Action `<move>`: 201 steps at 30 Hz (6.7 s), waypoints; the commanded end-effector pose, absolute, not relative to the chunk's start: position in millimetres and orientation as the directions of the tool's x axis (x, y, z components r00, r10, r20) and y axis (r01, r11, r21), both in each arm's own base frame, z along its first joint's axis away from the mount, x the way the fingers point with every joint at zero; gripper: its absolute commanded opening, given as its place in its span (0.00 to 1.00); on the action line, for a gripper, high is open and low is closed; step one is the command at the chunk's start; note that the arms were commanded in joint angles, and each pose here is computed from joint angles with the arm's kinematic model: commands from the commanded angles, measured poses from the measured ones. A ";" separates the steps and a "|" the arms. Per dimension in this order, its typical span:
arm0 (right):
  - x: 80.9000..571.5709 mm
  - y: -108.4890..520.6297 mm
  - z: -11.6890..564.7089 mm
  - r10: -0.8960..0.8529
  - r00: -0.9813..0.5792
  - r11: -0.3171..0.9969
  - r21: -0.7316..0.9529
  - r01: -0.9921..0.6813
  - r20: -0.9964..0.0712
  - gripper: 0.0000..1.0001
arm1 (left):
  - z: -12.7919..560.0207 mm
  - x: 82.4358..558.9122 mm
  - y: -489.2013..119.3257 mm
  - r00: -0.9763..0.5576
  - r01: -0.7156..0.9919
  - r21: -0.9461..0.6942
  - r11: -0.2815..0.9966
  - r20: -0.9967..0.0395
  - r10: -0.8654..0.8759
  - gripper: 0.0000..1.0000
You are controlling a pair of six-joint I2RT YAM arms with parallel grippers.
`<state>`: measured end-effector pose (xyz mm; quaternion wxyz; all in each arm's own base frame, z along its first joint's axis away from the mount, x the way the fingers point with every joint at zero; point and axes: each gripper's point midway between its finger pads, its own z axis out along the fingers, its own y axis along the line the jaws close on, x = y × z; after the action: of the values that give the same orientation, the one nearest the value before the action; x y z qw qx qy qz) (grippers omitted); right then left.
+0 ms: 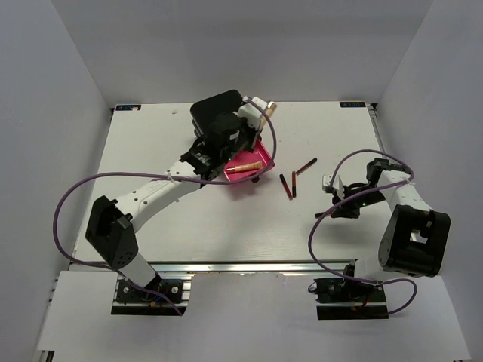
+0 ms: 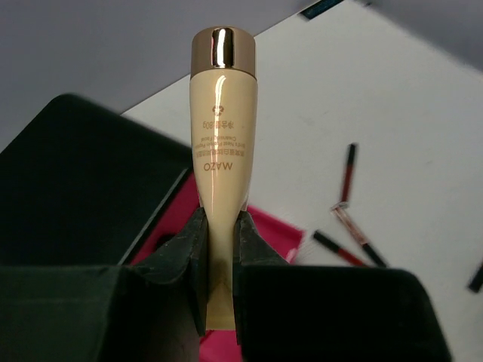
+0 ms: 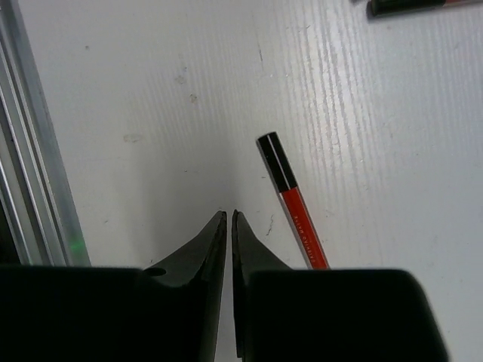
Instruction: Organize the makeup
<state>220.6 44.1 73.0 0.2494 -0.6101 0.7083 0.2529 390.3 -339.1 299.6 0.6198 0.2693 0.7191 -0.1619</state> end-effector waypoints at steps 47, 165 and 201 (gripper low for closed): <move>248.6 117.7 101.4 -0.645 0.094 -0.034 -0.094 -0.995 -0.759 0.16 | 288.8 447.0 -240.1 -0.189 0.389 0.157 0.908 -0.951 0.245 0.05; 469.2 382.7 68.6 0.490 -0.780 0.430 0.886 -0.171 -0.389 0.49 | 298.7 402.5 -56.7 -0.168 -0.025 -0.518 0.855 -0.841 -0.514 0.98; 281.2 300.3 110.7 -0.131 -0.786 0.438 0.676 -0.593 -0.605 0.89 | 412.7 379.1 -151.5 -0.126 0.428 -0.544 0.722 -0.827 -0.549 0.80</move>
<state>313.2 318.2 91.2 0.2395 -0.1163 0.8273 0.4946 390.5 -123.6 371.4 0.6462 -0.0859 0.6839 -0.3276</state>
